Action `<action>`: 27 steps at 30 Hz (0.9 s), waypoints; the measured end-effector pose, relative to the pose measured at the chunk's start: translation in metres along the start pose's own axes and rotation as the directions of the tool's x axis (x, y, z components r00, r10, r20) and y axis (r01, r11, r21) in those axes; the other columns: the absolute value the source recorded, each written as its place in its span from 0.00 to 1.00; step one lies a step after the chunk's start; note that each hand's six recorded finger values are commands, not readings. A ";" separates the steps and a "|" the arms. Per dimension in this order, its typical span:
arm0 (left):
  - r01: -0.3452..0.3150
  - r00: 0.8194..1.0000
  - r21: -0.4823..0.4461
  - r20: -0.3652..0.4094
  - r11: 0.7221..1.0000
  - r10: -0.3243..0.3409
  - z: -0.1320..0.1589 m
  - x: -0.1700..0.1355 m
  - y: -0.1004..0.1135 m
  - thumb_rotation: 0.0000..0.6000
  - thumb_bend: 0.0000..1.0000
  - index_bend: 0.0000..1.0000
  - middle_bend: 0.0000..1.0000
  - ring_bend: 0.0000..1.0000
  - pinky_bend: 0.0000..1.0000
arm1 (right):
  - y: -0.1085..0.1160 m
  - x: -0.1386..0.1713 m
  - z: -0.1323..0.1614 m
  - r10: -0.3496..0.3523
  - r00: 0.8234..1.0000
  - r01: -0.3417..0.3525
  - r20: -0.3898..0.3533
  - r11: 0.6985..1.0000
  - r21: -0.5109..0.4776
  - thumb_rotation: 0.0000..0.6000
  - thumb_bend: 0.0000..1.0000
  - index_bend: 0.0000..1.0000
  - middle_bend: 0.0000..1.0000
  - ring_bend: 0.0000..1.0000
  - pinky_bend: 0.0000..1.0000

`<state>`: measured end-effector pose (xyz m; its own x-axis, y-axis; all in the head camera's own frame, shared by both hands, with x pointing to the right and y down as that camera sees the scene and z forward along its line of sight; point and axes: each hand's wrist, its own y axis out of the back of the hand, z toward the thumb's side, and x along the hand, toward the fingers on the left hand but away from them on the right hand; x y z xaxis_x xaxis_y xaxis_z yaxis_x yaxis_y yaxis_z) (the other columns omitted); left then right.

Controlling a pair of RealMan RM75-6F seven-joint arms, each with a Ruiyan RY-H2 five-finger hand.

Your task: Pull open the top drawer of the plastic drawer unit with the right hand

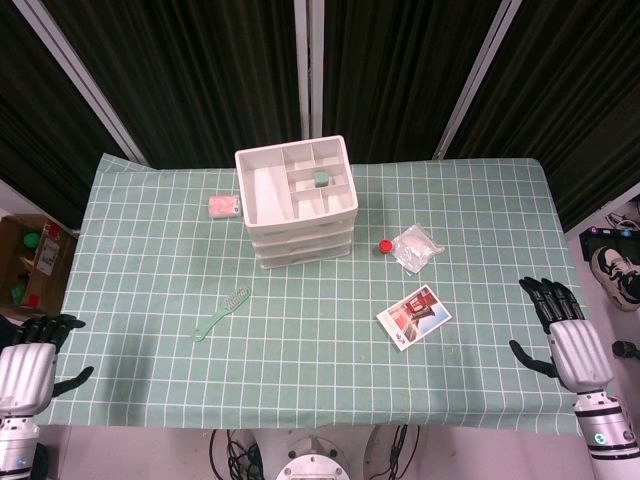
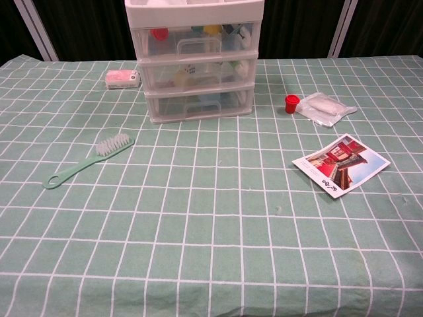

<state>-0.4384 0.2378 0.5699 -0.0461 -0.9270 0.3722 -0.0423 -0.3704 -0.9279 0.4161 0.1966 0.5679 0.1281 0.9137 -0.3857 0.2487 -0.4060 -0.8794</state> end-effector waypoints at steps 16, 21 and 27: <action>0.002 1.000 -0.019 0.004 1.000 -0.002 0.001 0.003 -0.002 1.00 0.05 0.33 0.27 0.21 0.21 | -0.036 -0.043 0.074 0.132 0.968 -0.183 -0.211 0.953 -0.242 1.00 0.33 0.00 0.39 0.28 0.28; -0.010 1.000 -0.030 -0.003 1.000 0.010 -0.002 -0.001 0.000 1.00 0.05 0.33 0.27 0.21 0.20 | -0.065 -0.072 0.115 0.224 0.928 -0.340 -0.296 0.835 -0.433 1.00 0.40 0.00 0.49 0.49 0.46; -0.007 1.000 -0.038 -0.025 0.999 0.006 -0.010 -0.004 -0.001 1.00 0.05 0.33 0.27 0.21 0.20 | -0.106 -0.108 0.167 0.323 0.869 -0.495 -0.375 0.539 -0.681 1.00 0.44 0.00 0.54 0.58 0.54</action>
<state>-0.4483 0.2427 0.5693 -0.0712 -0.9274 0.3672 -0.0796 -0.3617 -0.9289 0.2157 0.1440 0.6565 0.5518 0.6564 -0.5144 0.7249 -0.6825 -0.0932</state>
